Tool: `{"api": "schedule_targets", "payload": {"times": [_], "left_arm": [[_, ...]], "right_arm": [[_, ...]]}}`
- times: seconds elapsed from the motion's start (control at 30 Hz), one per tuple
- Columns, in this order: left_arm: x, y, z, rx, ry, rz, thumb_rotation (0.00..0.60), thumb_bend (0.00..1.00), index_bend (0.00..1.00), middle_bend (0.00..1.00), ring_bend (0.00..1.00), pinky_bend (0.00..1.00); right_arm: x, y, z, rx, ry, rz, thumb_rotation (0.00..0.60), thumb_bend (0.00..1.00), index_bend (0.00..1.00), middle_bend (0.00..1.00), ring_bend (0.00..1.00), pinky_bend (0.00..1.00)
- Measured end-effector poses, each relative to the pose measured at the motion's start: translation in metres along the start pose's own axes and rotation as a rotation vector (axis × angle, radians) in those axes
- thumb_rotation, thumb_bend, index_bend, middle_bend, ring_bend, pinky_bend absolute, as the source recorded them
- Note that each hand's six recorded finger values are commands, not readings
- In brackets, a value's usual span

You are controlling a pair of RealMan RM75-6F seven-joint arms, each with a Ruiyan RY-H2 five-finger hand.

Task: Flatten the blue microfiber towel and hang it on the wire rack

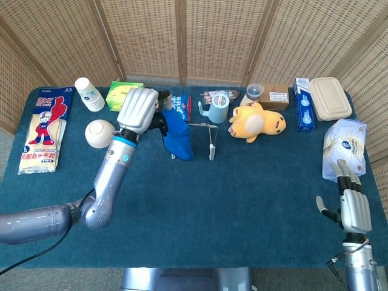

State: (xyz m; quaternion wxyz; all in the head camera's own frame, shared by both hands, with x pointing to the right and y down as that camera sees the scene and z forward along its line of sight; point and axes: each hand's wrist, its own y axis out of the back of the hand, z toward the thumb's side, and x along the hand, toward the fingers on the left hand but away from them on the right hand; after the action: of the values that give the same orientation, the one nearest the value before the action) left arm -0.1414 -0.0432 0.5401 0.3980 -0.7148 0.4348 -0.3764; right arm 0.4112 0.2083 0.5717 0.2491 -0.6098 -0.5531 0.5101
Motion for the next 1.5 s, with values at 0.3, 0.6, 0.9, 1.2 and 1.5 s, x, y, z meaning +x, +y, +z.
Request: {"api": "schedule_targets", "payload": {"times": [0.3, 0.6, 0.9, 1.2, 1.5], "left_arm": [[0.022, -0.024, 0.014, -0.079, 0.018, -0.029, 0.6, 0.5, 0.71, 0.73, 0.66, 0.86], [0.032, -0.028, 0.034, -0.181, 0.007, -0.048, 0.6, 0.5, 0.71, 0.73, 0.66, 0.87], [0.039, -0.027, 0.035, -0.183, 0.026, -0.043, 0.6, 0.5, 0.71, 0.73, 0.66, 0.87], [0.054, -0.034, 0.024, -0.17, 0.08, -0.026, 0.6, 0.5, 0.7, 0.72, 0.66, 0.88], [0.067, -0.055, 0.01, -0.154, 0.144, -0.037, 0.6, 0.5, 0.7, 0.72, 0.65, 0.88]], "right_arm": [[0.006, 0.002, -0.008, 0.005, -0.027, -0.002, 0.6, 0.33, 0.0, 0.0, 0.0, 0.0], [0.007, 0.001, -0.013, 0.004, -0.039, 0.002, 0.6, 0.34, 0.0, 0.0, 0.0, 0.0], [0.008, 0.001, -0.016, 0.003, -0.045, 0.007, 0.6, 0.33, 0.0, 0.0, 0.0, 0.0], [0.01, 0.003, -0.018, 0.005, -0.053, -0.001, 0.6, 0.33, 0.0, 0.0, 0.0, 0.0], [0.012, 0.003, -0.018, 0.008, -0.057, -0.001, 0.6, 0.33, 0.0, 0.0, 0.0, 0.0]]}}
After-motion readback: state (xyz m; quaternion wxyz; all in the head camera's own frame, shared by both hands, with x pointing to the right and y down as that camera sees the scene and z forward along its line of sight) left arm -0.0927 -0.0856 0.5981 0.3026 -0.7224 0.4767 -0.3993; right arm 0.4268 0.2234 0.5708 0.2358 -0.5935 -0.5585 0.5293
